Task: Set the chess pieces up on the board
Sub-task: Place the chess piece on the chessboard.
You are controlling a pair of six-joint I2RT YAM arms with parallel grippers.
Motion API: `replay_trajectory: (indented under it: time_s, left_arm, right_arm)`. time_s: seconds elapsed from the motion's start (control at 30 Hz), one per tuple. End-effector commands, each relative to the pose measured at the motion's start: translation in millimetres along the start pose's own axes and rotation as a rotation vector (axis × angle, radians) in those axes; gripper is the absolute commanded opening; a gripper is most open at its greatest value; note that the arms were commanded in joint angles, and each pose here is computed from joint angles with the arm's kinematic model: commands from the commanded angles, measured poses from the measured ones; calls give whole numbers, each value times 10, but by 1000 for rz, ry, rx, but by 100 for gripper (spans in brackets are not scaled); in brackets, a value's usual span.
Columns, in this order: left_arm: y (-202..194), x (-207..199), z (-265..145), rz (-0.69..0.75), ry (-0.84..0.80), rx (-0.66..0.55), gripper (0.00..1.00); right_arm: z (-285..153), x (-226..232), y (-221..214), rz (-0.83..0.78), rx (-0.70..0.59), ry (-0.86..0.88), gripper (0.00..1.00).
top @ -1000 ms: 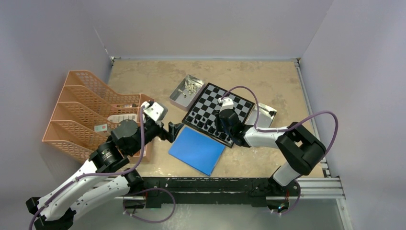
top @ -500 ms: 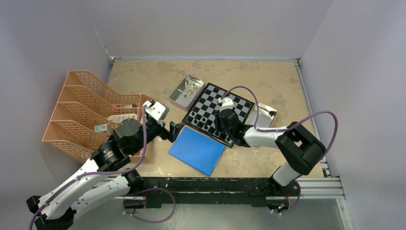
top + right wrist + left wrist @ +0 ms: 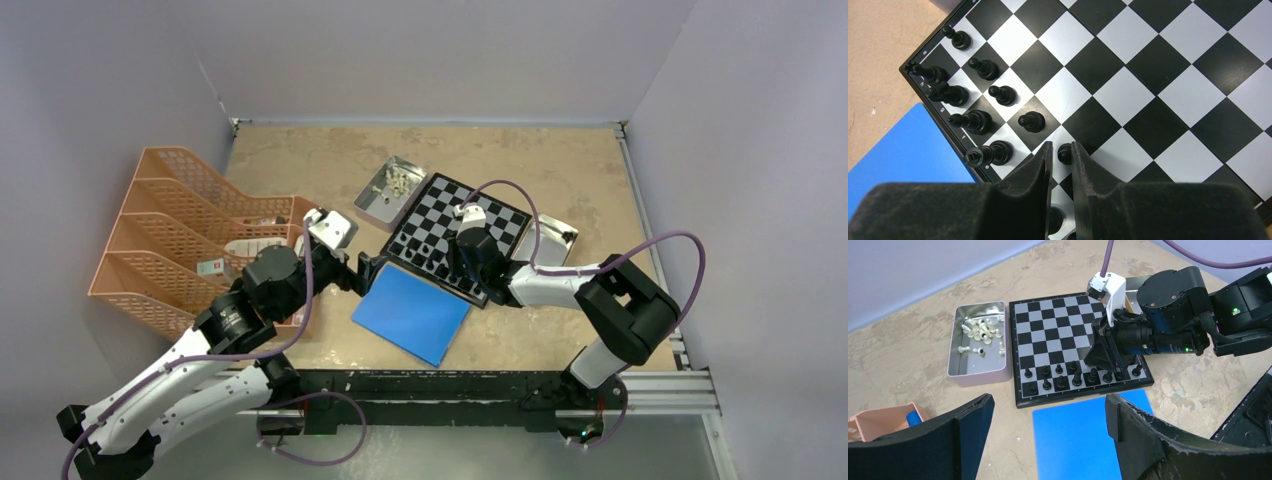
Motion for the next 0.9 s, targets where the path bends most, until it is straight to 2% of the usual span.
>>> replay_trajectory:
  time_s: [0.0,0.63,0.87]
  left_arm:
    - [56,31,-9,-20,21,-17,82]
    - [33,41,7,-19,30,0,82]
    - [17,42,12,-21,33,7,82]
  right_arm:
    - [-5,136,172,27,-37,34,22]
    - [-35,182,217,36,-34,46,22]
    - [-119,179,374,68,-73,17,29]
Point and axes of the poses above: each gripper's point midway between its finger pads, its own z axis out along the fingers, its own x axis along the line the jaws close on, y = z × x, the point moved 3 cm from there along -z, back along the fingers, and after that the axes turned 7 degrees about z, right-handed, at the moved point
